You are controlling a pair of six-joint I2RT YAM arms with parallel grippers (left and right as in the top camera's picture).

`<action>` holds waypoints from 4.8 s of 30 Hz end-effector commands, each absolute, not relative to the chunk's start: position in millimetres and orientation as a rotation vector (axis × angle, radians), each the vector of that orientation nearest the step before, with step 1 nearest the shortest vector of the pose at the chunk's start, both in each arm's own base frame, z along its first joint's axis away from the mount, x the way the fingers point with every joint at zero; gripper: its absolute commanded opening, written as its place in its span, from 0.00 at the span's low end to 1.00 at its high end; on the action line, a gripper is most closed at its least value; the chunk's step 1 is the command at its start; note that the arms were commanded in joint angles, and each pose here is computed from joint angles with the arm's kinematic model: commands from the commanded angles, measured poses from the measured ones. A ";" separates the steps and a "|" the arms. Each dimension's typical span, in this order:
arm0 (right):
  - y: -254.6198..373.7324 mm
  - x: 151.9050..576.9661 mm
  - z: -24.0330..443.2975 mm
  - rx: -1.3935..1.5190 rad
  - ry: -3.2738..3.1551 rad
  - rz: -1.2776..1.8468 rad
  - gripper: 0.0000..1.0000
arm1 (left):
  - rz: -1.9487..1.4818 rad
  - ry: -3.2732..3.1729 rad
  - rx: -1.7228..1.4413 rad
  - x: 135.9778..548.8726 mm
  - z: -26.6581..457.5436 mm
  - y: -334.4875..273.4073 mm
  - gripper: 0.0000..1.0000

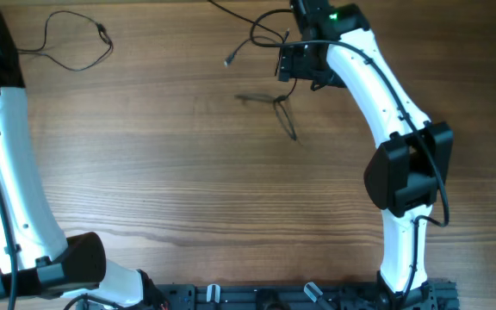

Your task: Untangle cables

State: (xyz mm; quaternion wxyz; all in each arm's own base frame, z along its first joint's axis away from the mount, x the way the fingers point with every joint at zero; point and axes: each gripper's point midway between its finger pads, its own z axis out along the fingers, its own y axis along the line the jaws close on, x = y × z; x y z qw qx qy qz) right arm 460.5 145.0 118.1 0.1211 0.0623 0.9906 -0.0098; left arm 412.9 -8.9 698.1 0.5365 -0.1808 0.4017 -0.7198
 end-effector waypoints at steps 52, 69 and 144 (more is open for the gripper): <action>199.9 429.6 114.7 -0.108 3.036 0.456 1.00 | 0.052 2.875 -1.361 348.2 185.9 11.2 0.86; 201.0 429.9 114.9 -0.113 3.033 0.458 1.00 | 0.043 2.797 -1.643 290.5 72.3 50.2 0.88; 217.6 410.0 119.2 -0.131 3.091 0.612 1.00 | -0.500 2.270 -1.618 472.0 59.8 -47.4 0.90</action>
